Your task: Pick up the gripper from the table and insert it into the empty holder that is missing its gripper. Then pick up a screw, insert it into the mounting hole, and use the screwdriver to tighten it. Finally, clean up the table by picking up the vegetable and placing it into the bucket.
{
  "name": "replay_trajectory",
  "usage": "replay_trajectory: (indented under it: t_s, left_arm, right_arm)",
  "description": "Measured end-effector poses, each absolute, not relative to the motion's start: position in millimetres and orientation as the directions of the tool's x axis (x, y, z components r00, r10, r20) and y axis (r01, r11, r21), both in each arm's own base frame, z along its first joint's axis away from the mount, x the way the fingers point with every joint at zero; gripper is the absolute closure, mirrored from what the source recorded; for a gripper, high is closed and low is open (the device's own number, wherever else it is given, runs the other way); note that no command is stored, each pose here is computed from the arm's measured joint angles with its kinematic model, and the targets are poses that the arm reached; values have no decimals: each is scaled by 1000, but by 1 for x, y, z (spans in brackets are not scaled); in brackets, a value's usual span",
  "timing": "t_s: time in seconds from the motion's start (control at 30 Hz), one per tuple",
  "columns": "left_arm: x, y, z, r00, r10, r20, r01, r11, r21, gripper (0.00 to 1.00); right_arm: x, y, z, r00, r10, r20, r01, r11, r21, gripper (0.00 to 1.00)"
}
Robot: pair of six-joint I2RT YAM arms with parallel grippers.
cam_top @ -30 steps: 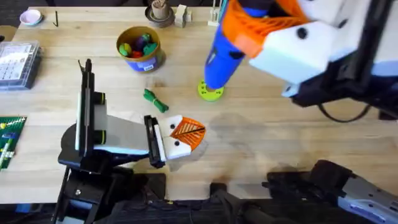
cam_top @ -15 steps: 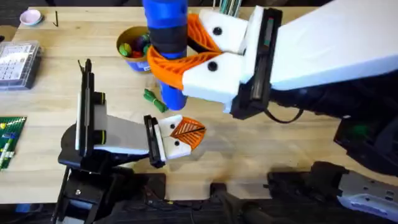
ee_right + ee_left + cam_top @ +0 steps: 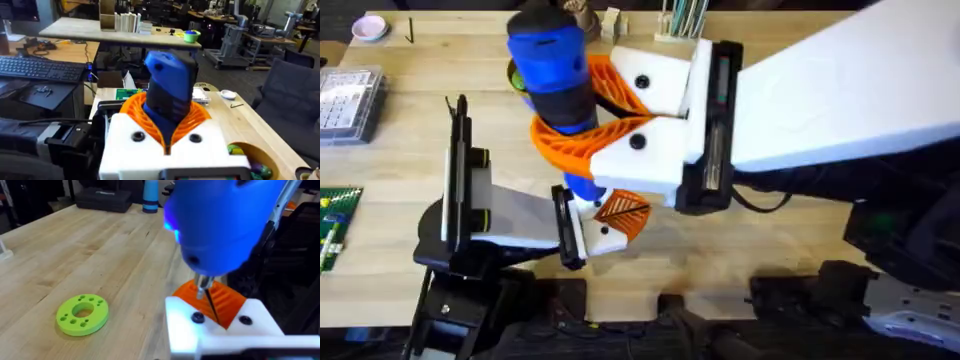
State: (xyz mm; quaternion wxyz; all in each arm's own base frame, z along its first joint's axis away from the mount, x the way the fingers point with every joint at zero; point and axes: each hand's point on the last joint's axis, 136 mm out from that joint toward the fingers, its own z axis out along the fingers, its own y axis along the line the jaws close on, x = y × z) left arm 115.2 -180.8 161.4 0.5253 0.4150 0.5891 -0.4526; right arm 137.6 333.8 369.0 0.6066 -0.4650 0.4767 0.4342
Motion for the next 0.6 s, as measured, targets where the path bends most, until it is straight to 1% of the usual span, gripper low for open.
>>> replay_trajectory:
  t_s: [0.6]
  left_arm:
    - [115, -181, 161, -104, 14, -995, 964, 246, -97, 985]
  right_arm:
    - [139, 335, 360, 149, 54, -987, -973, 186, -137, 985]
